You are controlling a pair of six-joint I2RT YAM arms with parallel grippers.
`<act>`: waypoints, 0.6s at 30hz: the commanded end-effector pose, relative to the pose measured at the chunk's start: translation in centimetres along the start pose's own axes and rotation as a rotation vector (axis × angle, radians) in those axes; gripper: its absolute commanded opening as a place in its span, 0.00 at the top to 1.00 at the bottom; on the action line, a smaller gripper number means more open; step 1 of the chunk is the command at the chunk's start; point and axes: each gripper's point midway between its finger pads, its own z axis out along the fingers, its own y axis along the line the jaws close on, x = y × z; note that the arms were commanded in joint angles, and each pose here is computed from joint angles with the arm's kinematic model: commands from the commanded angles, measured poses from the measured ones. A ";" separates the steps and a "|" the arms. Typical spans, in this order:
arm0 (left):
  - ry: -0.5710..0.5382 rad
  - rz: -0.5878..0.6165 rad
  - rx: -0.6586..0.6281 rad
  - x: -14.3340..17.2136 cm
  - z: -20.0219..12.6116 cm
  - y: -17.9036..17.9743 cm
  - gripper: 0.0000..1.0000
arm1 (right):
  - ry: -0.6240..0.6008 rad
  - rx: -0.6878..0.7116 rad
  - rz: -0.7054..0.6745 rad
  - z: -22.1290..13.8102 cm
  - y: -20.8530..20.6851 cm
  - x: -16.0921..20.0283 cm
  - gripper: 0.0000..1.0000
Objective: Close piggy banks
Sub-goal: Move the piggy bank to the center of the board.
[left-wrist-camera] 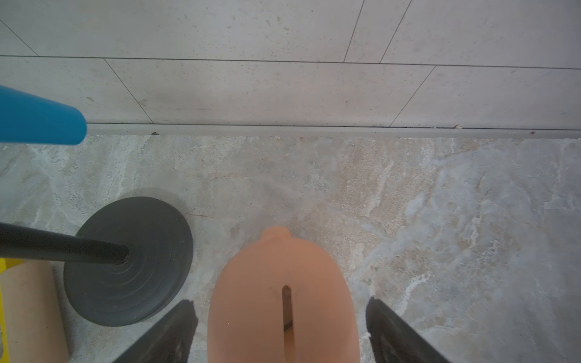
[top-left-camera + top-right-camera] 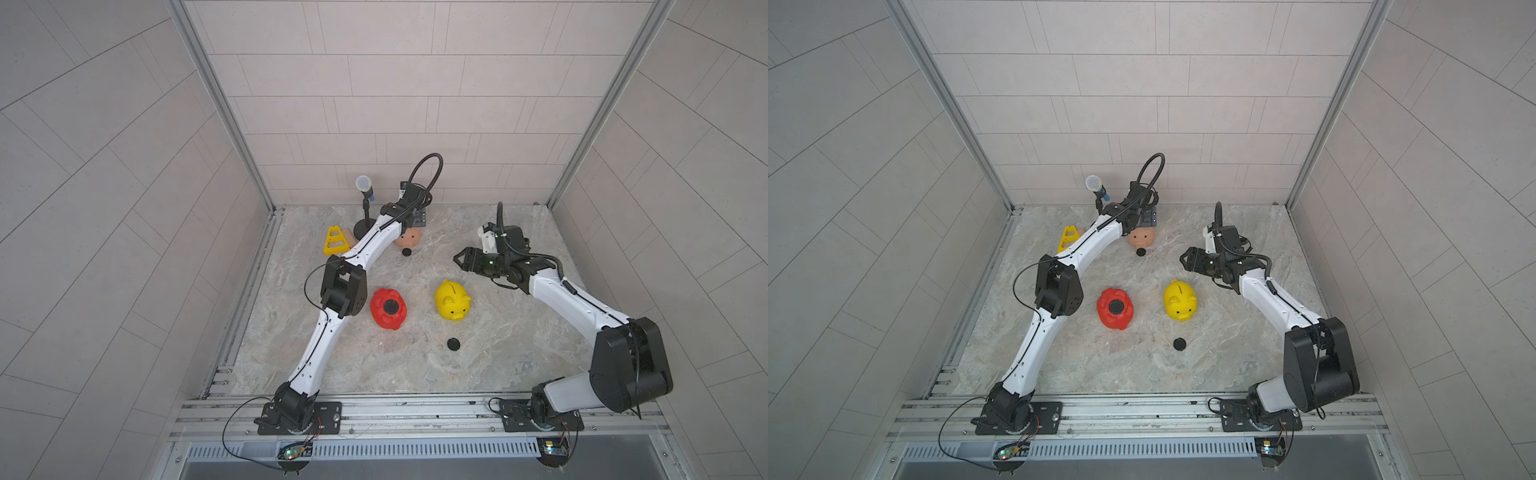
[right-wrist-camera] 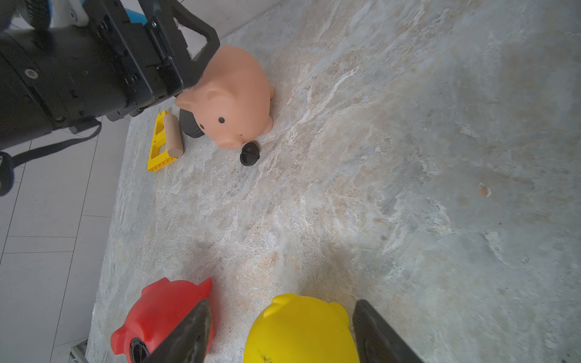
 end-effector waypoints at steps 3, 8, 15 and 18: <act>0.027 0.024 -0.029 1.1 1.1 0.0 0.12 | 0.008 -0.005 -0.003 0.0 -0.1 0.3 0.27; 0.058 0.021 -0.027 2.3 1.9 -0.2 0.15 | 0.007 -0.007 -0.001 0.0 -0.1 0.3 0.27; 0.113 0.013 -0.038 3.8 1.9 0.1 0.18 | 0.013 -0.023 0.005 0.2 0.1 0.4 0.27; 0.141 0.010 -0.037 4.5 1.4 0.0 0.18 | 0.014 -0.027 0.006 0.1 0.2 0.4 0.27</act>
